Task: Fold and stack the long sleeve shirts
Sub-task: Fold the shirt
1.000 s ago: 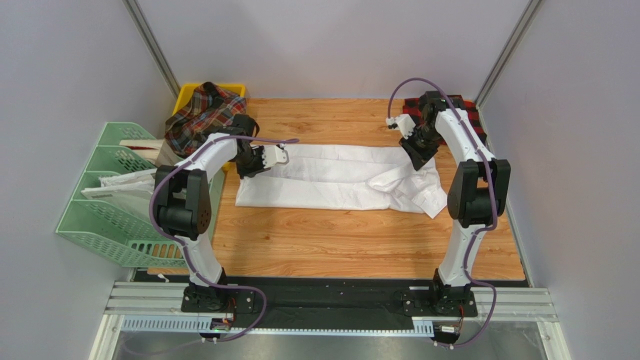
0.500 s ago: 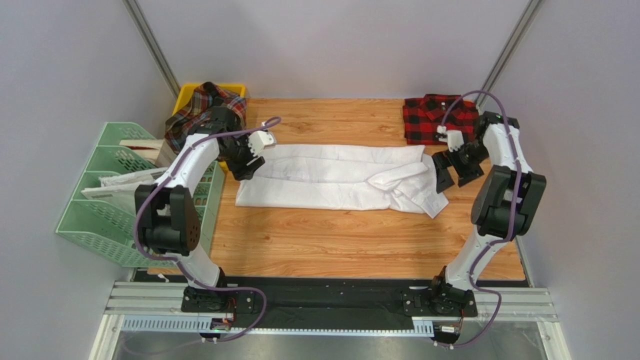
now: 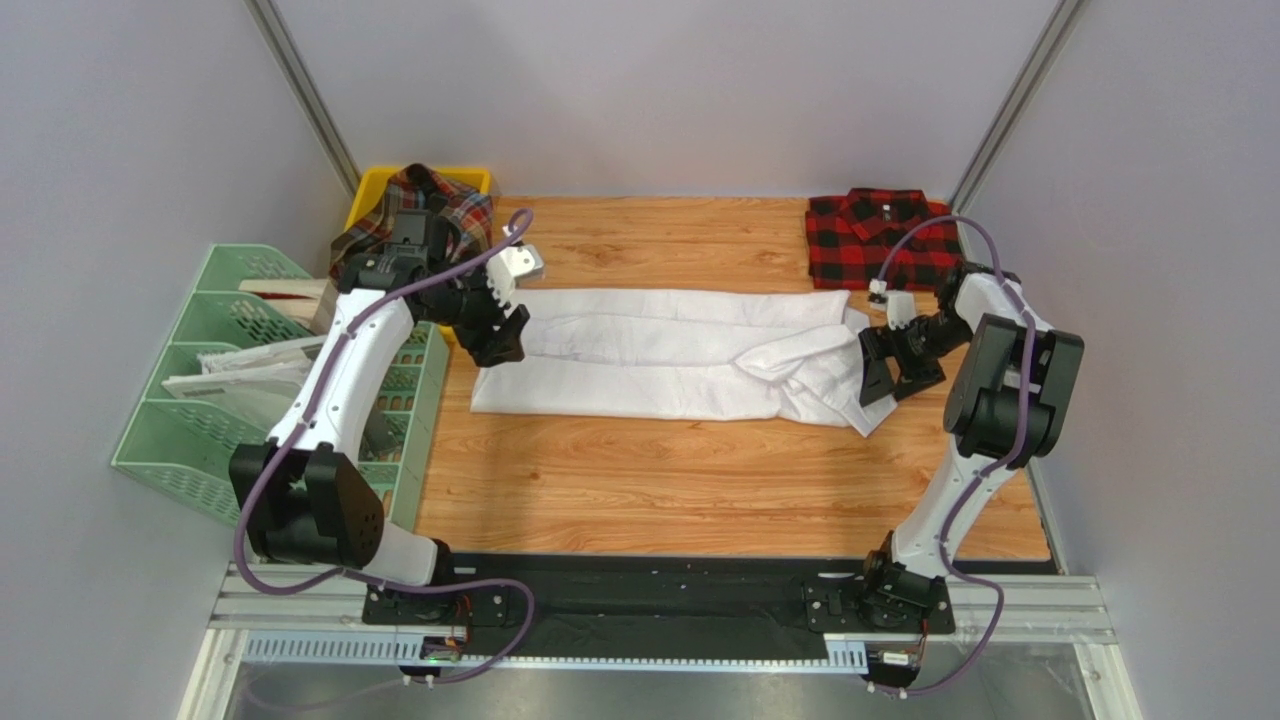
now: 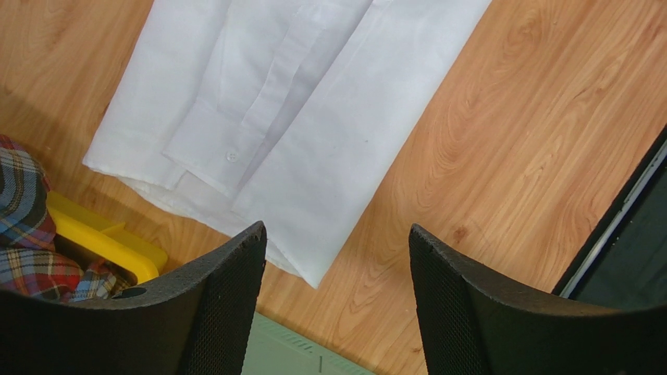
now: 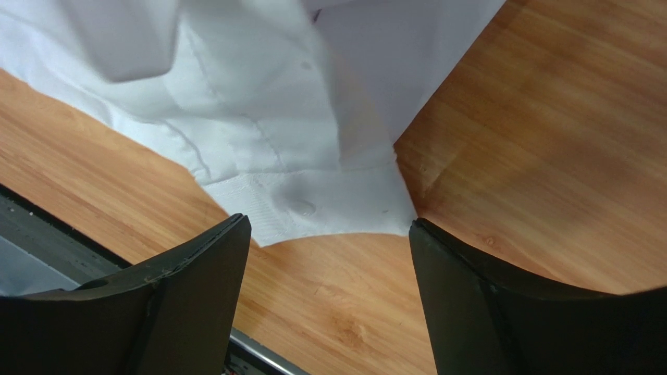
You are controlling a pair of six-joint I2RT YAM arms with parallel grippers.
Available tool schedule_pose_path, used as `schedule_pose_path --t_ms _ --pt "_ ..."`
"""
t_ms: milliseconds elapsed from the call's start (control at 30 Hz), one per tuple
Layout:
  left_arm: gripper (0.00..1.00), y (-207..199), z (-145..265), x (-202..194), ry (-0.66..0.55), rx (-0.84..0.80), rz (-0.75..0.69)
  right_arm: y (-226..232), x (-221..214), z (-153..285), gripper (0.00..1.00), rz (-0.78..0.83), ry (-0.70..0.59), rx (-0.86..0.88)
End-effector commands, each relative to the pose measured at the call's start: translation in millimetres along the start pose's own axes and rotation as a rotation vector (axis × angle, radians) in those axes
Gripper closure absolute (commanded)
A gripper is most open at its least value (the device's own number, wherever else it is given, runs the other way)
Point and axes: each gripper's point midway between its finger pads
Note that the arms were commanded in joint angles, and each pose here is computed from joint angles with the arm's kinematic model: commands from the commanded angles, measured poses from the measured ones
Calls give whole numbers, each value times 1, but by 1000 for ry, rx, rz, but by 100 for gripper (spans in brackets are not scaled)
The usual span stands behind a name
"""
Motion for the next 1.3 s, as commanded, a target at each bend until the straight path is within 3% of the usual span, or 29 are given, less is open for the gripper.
schedule_pose_path --t_ms 0,267,367,633,733,767,933,1033,1067,1100,1167,1267 --pt "27 -21 15 10 -61 -29 -3 -26 16 -10 19 50 -68 -78" --pt "27 -25 14 4 -53 -31 -2 -31 12 -27 14 150 -65 -40" --pt "27 -27 15 2 -48 -33 0 -21 -1 -31 19 175 -42 16" --pt "27 -27 15 4 -59 -31 2 -3 -7 9 62 178 -105 54" --pt "27 -27 19 7 -65 -21 -3 17 -3 23 93 192 -139 103" --pt "27 -27 19 7 -66 -18 -6 21 1 29 100 195 -157 111" --pt "27 -27 25 12 -83 -2 -28 63 10 54 100 171 -243 217" --pt "27 -29 26 13 -89 -7 -34 68 12 63 98 148 -260 177" --pt "26 -30 25 13 -90 -11 -34 64 12 64 71 157 -258 152" --pt "26 -30 24 13 -89 -14 -35 54 9 63 57 165 -232 107" --pt "26 -30 23 13 -87 -28 -29 39 6 53 40 161 -195 82" --pt "26 -30 23 14 -83 -35 -26 18 -2 40 34 132 -114 68"
Point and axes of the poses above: each gripper's point midway between its finger pads, its own z axis back along the fingers, its own y axis along the line the jaws close on, x = y × z, and after that the axes turned 7 degrees about z, right-handed
